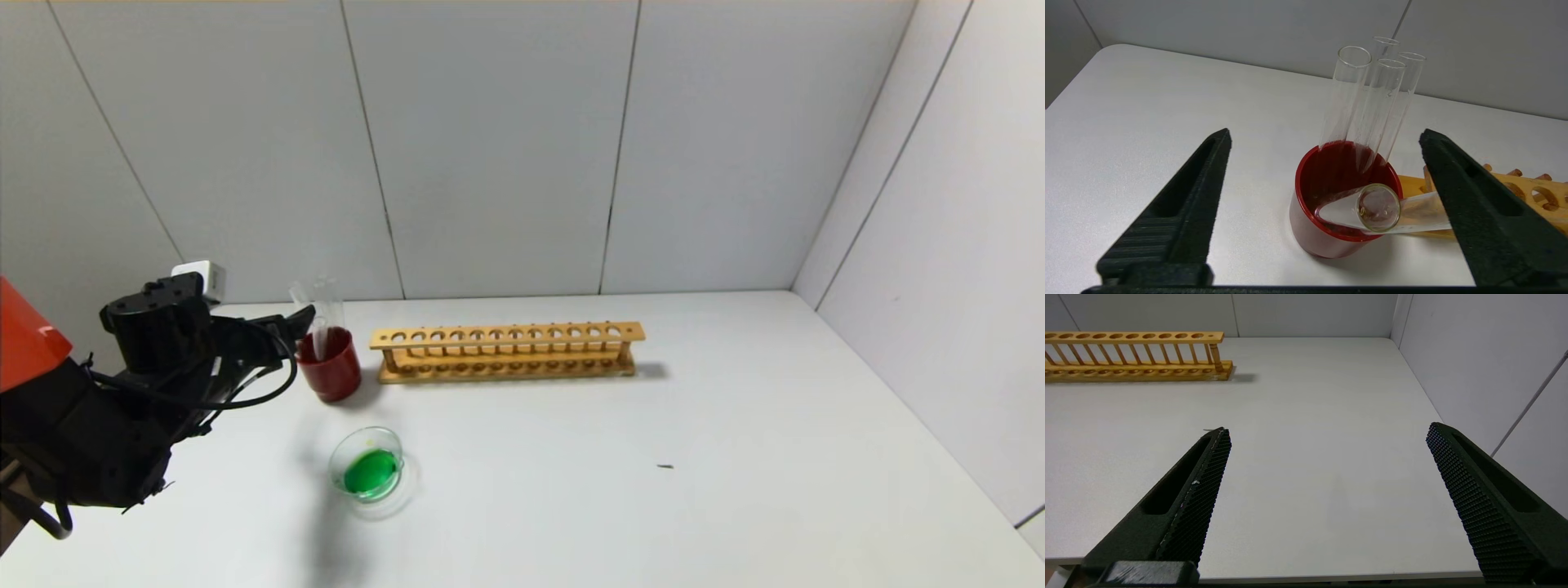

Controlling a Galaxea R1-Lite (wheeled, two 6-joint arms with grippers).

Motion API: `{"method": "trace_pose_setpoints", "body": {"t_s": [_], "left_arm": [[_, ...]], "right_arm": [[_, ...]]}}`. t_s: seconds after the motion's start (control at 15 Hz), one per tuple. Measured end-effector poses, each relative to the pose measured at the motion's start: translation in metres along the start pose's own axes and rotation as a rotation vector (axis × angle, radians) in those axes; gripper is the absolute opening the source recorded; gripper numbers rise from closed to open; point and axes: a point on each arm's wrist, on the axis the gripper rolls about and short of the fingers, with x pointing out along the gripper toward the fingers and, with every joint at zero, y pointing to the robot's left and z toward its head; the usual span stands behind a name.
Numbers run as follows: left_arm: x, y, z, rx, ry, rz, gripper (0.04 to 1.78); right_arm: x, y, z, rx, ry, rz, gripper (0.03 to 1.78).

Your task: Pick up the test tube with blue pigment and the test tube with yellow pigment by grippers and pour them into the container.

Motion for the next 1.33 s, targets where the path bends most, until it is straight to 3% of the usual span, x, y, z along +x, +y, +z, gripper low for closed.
{"method": "trace_pose_setpoints", "body": {"t_s": [0.13,0.47,0.8,1.07,1.33], "left_arm": [[-0.001,-0.001,0.003,0.0,-0.011,-0.003,1.74],[-0.004,-0.003,0.015,0.0,-0.052,-0.012,1.75],[-0.019,-0.01,0.051,0.025,-0.138,-0.026,1.75],[-0.072,-0.018,0.097,0.124,-0.192,-0.023,1.75],[-0.177,-0.022,0.135,0.185,-0.279,-0.026,1.75]], "right_arm": [[0.0,0.0,0.0,0.0,0.0,0.0,1.75],[0.0,0.0,0.0,0.0,0.0,0.0,1.75],[0.0,0.0,0.0,0.0,0.0,0.0,1.75],[0.0,0.0,0.0,0.0,0.0,0.0,1.75],[0.0,0.0,0.0,0.0,0.0,0.0,1.75]]}}
